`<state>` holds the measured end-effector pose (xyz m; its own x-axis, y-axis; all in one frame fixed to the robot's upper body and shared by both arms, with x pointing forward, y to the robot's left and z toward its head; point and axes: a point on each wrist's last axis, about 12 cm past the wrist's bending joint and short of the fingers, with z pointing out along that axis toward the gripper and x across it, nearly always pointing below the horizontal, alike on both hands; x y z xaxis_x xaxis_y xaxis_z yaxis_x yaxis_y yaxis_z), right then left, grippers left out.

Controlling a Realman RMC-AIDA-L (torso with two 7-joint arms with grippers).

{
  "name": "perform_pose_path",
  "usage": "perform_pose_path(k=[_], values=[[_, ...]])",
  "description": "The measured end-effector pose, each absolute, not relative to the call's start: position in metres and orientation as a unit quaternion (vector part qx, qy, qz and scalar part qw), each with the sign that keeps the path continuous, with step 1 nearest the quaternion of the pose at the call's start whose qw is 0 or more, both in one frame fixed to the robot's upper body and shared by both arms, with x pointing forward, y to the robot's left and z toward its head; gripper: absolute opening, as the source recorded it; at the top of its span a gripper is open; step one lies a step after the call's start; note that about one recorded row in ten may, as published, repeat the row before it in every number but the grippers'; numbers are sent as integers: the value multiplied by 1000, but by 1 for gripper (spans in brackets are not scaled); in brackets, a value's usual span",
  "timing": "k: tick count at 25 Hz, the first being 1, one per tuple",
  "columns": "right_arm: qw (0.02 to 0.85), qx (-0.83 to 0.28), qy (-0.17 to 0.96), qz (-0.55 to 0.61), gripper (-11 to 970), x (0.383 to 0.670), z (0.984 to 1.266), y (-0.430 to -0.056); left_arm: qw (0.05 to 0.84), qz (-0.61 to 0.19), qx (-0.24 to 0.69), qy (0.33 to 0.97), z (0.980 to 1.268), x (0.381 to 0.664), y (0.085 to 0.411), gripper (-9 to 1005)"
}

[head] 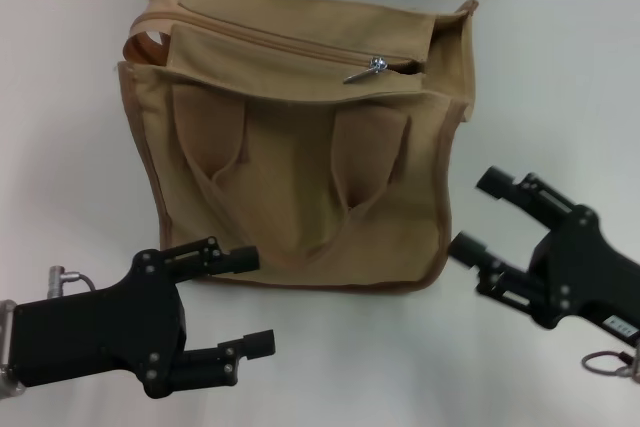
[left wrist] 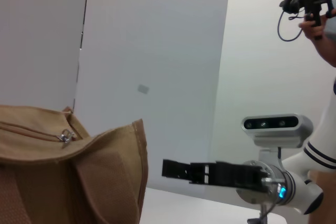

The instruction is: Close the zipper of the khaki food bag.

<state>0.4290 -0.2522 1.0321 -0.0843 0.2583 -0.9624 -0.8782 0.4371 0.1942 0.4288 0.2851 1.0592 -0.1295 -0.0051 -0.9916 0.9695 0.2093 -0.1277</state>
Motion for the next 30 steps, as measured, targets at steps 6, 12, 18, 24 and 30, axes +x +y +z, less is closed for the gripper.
perform_pose_path(k=[6, 12, 18, 24, 30], values=[[610, -278, 583, 460, 785, 427, 1027, -244, 516, -468, 406, 591, 1057, 429, 286, 771], [605, -277, 588, 460, 813, 423, 1025, -245, 518, -459, 403, 599, 1053, 429, 286, 770], [593, -283, 595, 463, 814, 424, 1022, -242, 521, -459, 398, 599, 1052, 426, 287, 770], [573, -305, 599, 468, 813, 425, 1018, -233, 528, -458, 400, 593, 1052, 424, 288, 770], [560, -332, 596, 470, 813, 430, 1017, -219, 541, -446, 393, 595, 1049, 412, 298, 770]])
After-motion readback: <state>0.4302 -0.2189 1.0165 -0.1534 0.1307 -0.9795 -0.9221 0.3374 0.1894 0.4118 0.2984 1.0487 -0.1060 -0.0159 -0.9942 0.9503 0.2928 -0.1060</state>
